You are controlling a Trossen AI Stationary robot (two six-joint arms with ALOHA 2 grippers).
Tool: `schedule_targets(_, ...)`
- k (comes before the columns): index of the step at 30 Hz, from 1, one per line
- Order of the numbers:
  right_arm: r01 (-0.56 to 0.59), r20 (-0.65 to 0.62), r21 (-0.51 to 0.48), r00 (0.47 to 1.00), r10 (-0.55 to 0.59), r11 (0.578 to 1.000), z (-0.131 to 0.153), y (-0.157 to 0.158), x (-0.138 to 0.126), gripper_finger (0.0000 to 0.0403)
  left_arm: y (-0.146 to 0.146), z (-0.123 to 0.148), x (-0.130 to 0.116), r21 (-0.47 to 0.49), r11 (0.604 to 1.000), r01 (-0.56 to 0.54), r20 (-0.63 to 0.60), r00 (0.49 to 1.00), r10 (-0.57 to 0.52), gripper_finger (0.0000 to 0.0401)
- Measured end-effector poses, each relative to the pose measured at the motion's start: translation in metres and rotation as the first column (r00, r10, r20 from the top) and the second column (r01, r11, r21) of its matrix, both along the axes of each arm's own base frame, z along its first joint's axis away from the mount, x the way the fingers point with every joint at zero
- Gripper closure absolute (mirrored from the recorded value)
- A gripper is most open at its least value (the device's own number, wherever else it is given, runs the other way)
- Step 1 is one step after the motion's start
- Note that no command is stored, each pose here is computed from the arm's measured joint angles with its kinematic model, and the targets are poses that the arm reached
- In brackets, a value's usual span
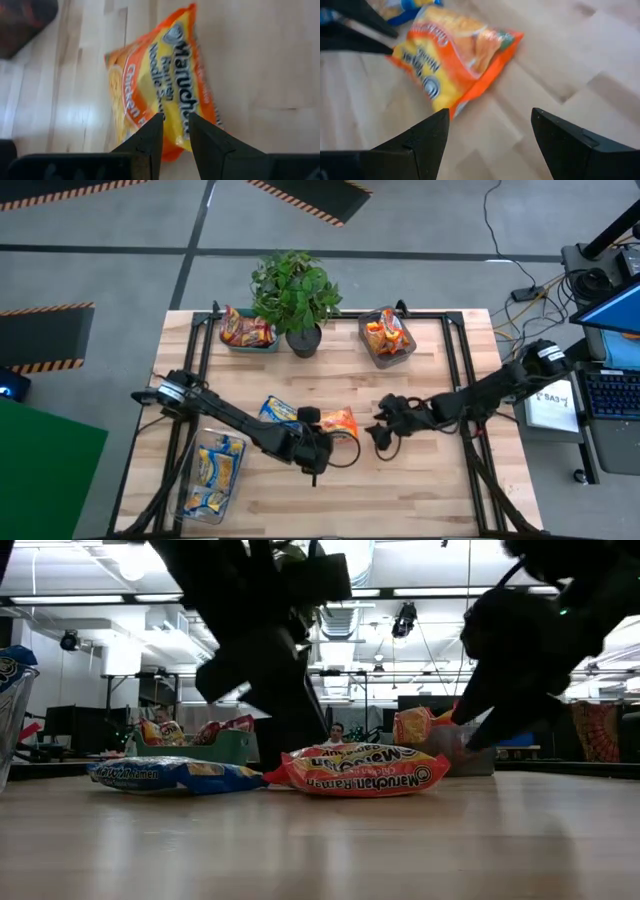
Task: Sort Maruchan noodles
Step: Put the orange noodle pack into the black bin
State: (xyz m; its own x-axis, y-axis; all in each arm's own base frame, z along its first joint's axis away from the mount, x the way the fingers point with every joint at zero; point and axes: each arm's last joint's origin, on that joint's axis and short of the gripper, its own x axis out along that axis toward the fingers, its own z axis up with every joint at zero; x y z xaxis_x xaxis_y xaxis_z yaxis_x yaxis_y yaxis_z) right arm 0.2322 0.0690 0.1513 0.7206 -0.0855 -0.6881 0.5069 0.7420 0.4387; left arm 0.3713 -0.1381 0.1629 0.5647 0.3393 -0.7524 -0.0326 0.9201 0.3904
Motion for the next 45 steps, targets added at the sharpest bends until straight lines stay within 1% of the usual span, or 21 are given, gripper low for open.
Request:
schedule_targets(7, 0.022, 0.031, -0.052, 0.999, -0.02, 0.998, -0.003, -0.018, 0.012, 0.0133, 0.016, -0.016, -0.006, -0.014, 0.997, -0.082, -0.029, 0.996, 0.081, 0.0325)
schedule_targets(10, 0.034, 0.066, -0.048, 0.997, -0.031, 0.998, -0.003, -0.021, 0.018, 0.0133, 0.019, -0.022, -0.009, -0.022, 0.995, -0.099, -0.024, 0.995, 0.099, 0.0325)
schedule_targets(12, 0.032, 0.066, -0.05, 0.997, -0.029, 0.998, -0.004, -0.023, 0.018, 0.0133, 0.02, -0.026, -0.01, -0.033, 0.993, -0.113, -0.015, 0.994, 0.113, 0.0325)
schedule_targets(14, 0.036, 0.092, -0.041, 0.995, -0.033, 0.999, -0.003, -0.023, 0.021, 0.0133, 0.021, -0.028, -0.011, -0.04, 0.991, -0.126, -0.015, 0.992, 0.125, 0.0325)
schedule_targets(16, 0.038, 0.087, -0.039, 0.996, -0.035, 0.999, -0.005, -0.023, 0.021, 0.0133, 0.022, -0.03, -0.012, -0.045, 0.99, -0.137, -0.014, 0.991, 0.137, 0.0325)
schedule_targets(18, 0.055, 0.099, -0.01, 0.994, -0.054, 0.998, -0.007, -0.022, 0.024, 0.0133, 0.023, -0.032, -0.013, -0.049, 0.988, -0.149, -0.016, 0.989, 0.148, 0.0325)
schedule_targets(20, 0.061, 0.083, -0.005, 0.995, -0.06, 0.998, -0.011, -0.022, 0.024, 0.0133, 0.023, -0.034, -0.014, -0.057, 0.986, -0.158, -0.009, 0.987, 0.158, 0.0325)
schedule_targets(29, 0.062, 0.128, 0.06, 0.989, -0.07, 0.996, -0.025, -0.018, 0.036, 0.0133, 0.025, -0.041, -0.015, -0.084, 0.981, -0.175, 0.024, 0.984, 0.177, 0.0325)
schedule_targets(31, 0.058, 0.128, 0.073, 0.99, -0.067, 0.996, -0.03, -0.018, 0.038, 0.0133, 0.026, -0.041, -0.015, -0.087, 0.98, -0.176, 0.03, 0.983, 0.18, 0.0325)
schedule_targets(39, 0.01, 0.22, 0.138, 0.975, -0.041, 0.99, -0.044, -0.013, 0.052, 0.0133, 0.028, -0.04, -0.012, -0.099, 0.978, -0.182, 0.048, 0.981, 0.187, 0.0325)
schedule_targets(43, -0.015, 0.251, 0.118, 0.968, -0.015, 0.993, -0.047, -0.011, 0.061, 0.0133, 0.028, -0.04, -0.011, -0.104, 0.978, -0.183, 0.056, 0.98, 0.189, 0.0325)
schedule_targets(45, -0.033, 0.253, 0.087, 0.967, 0.01, 0.996, -0.048, -0.01, 0.065, 0.0133, 0.028, -0.04, -0.011, -0.106, 0.977, -0.183, 0.06, 0.98, 0.19, 0.0325)
